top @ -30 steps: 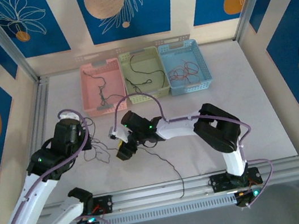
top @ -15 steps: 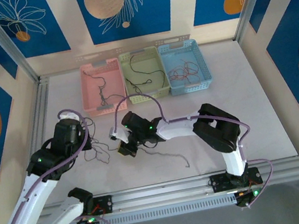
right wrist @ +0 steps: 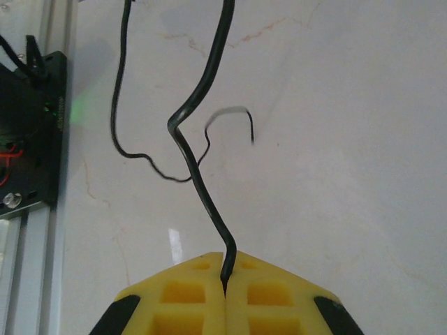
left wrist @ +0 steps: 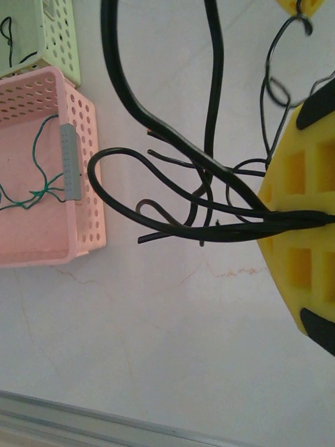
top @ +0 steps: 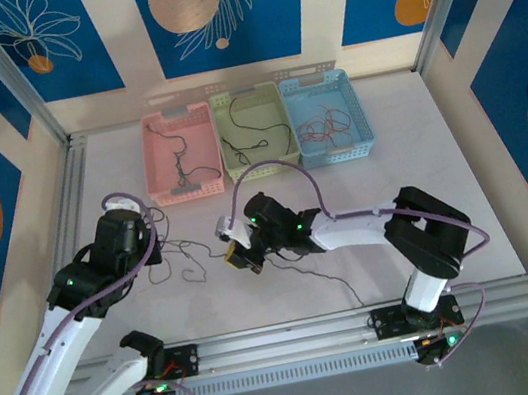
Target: Untangle the cables
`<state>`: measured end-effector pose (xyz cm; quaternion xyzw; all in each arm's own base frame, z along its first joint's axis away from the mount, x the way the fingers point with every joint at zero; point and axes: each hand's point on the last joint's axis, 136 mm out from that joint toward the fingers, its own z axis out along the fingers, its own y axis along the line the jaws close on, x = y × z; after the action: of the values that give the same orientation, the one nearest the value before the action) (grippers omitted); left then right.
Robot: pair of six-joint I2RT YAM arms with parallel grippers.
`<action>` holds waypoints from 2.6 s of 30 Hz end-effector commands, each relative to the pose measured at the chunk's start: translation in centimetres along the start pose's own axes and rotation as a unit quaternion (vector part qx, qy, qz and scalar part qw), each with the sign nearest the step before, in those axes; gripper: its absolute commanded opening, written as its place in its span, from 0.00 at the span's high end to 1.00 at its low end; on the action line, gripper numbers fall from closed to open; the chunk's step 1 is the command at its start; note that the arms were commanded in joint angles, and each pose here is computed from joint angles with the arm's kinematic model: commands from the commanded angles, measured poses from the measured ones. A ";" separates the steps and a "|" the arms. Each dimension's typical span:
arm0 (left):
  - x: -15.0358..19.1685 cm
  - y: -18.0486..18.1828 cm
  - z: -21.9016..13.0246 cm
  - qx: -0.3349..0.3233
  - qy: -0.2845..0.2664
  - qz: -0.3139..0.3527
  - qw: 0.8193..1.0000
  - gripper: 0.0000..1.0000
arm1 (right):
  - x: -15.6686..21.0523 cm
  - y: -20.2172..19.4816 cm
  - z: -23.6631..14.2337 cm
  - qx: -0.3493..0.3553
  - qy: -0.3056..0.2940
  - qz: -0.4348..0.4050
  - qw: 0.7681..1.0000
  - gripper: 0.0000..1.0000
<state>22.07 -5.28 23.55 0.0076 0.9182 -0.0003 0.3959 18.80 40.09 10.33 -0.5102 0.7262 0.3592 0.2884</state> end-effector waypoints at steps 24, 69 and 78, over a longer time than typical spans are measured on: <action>0.3 -1.5 0.6 0.039 0.015 0.006 0.999 1.00 | -11.3 -4.3 -1.1 0.153 -0.164 0.012 0.974 1.00; 0.8 -1.9 1.3 0.041 0.032 0.012 0.999 1.00 | -29.5 -34.8 -25.8 0.290 -0.593 0.135 0.738 1.00; 0.8 -2.1 1.4 0.044 0.034 0.013 0.998 1.00 | -27.1 -40.1 -24.1 0.286 -0.619 0.180 0.709 1.00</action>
<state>22.43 -7.19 22.30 0.0307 0.9290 -0.0317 0.3675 63.93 26.72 34.94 0.0519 0.5635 0.4040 0.7187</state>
